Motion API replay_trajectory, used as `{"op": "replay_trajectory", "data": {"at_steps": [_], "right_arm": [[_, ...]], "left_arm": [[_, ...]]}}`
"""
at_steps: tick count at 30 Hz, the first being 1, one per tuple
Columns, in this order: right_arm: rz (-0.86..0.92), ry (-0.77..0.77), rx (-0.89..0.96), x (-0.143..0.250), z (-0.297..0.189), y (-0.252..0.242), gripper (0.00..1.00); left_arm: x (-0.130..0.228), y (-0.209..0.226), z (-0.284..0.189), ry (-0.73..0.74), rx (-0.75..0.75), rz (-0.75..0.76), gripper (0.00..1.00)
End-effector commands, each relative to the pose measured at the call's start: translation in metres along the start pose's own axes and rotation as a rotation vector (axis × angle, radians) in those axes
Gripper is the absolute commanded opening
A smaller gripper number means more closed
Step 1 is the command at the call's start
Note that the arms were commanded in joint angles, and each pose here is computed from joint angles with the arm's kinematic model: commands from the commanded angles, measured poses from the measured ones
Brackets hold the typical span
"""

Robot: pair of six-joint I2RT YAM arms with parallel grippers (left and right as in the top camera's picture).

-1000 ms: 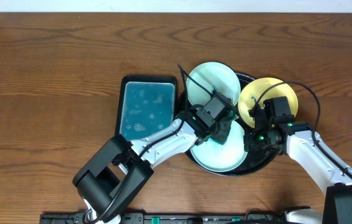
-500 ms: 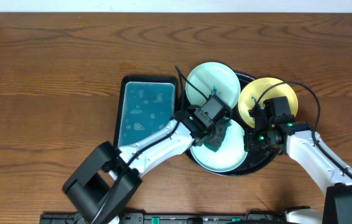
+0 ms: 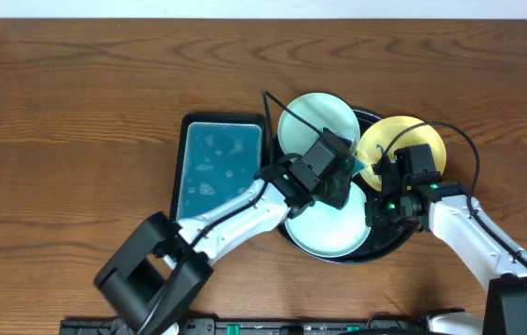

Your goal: Clean dirty plates on tray and stack at the side

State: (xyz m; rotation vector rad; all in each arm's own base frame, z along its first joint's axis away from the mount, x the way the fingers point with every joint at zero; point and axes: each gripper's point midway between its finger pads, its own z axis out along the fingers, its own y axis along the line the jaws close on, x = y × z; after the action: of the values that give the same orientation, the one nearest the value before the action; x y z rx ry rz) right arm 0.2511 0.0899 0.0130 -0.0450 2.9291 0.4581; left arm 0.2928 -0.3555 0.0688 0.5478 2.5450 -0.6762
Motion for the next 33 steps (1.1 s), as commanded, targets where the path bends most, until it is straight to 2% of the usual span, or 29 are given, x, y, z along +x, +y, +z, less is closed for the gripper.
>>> {"op": "replay_trajectory", "data": {"at_steps": [1,12,15,19,23,28,33], "right_arm": [[-0.015,-0.004,-0.014,-0.004,-0.002,0.005,0.01],[-0.015,-0.004,-0.014,-0.004,-0.002,0.005,0.01],[-0.015,-0.004,-0.014,-0.004,-0.002,0.005,0.01],[-0.015,-0.004,-0.014,-0.004,-0.002,0.005,0.01],[-0.015,-0.005,-0.014,-0.004,-0.002,0.005,0.01],[-0.015,-0.004,-0.014,-0.004,-0.002,0.005,0.01],[-0.014,-0.001,-0.014,-0.003,-0.001,0.004,0.01]], "left_arm": [[0.022,0.012,0.016,0.076,-0.03,-0.021,0.07],[0.069,0.041,0.003,0.278,-0.142,-0.068,0.07],[0.058,0.044,-0.012,0.25,-0.14,-0.083,0.07],[0.021,0.042,-0.045,0.125,-0.108,-0.103,0.08],[0.002,0.049,-0.07,0.058,-0.106,-0.131,0.07],[-0.002,0.079,-0.096,0.049,-0.157,-0.209,0.07],[-0.001,0.13,-0.113,0.058,-0.236,-0.309,0.07]]}}
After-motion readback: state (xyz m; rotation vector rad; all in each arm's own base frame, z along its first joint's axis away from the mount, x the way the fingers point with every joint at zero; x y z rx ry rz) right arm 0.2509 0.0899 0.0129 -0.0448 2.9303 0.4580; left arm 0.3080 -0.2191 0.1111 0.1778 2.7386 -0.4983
